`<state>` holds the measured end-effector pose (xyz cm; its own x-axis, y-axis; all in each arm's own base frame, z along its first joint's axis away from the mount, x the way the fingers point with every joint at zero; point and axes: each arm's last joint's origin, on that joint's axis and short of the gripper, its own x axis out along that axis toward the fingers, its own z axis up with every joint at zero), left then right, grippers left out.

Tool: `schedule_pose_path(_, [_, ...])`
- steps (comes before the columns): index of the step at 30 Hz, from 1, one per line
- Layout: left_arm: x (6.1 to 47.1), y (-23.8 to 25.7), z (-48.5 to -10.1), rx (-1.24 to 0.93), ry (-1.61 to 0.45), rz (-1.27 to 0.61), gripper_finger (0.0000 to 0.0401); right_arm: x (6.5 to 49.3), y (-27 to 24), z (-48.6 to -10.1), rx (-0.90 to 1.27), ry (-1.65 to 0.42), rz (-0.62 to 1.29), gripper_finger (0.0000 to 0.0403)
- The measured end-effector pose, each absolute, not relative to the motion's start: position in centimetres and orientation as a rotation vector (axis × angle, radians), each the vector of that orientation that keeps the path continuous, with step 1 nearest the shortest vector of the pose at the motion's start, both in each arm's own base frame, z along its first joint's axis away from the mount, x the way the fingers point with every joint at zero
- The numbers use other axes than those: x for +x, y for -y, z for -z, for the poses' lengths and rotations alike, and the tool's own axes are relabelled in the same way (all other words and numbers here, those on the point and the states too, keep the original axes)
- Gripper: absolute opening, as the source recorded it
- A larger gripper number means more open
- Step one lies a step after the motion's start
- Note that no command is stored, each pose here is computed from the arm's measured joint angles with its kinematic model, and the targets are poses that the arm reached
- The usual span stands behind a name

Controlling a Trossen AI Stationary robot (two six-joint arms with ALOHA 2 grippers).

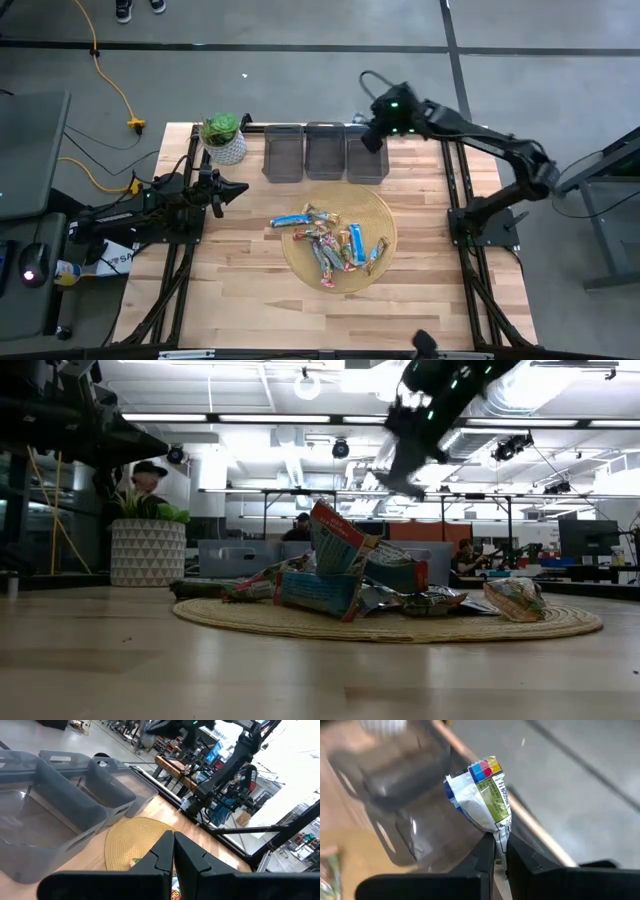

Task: Pick and place Granola Bars by type
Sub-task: Put the blue granola bar into the right black bin

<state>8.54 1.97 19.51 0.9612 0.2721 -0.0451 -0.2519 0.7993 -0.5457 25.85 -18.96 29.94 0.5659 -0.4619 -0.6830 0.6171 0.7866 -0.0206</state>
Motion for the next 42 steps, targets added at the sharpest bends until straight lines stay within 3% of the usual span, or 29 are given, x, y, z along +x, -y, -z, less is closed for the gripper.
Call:
schedule_pose_path(13, [8.5, -2.0, -19.5, -0.580, 0.036, -0.281, 0.0010, 28.6, 20.6, -20.6, 0.350, -1.096, 0.467, 0.0021])
schedule_pose_path(30, [8.5, -2.0, -19.5, -0.580, 0.034, -0.281, 0.0010, 27.8, 19.8, -19.8, 0.372, -1.229, 0.405, 0.0032])
schedule_pose_path(42, [8.5, -2.0, -19.5, -0.580, 0.035, -0.281, 0.0010, 27.8, 19.7, -20.0, 0.390, -1.216, 0.375, 0.0086])
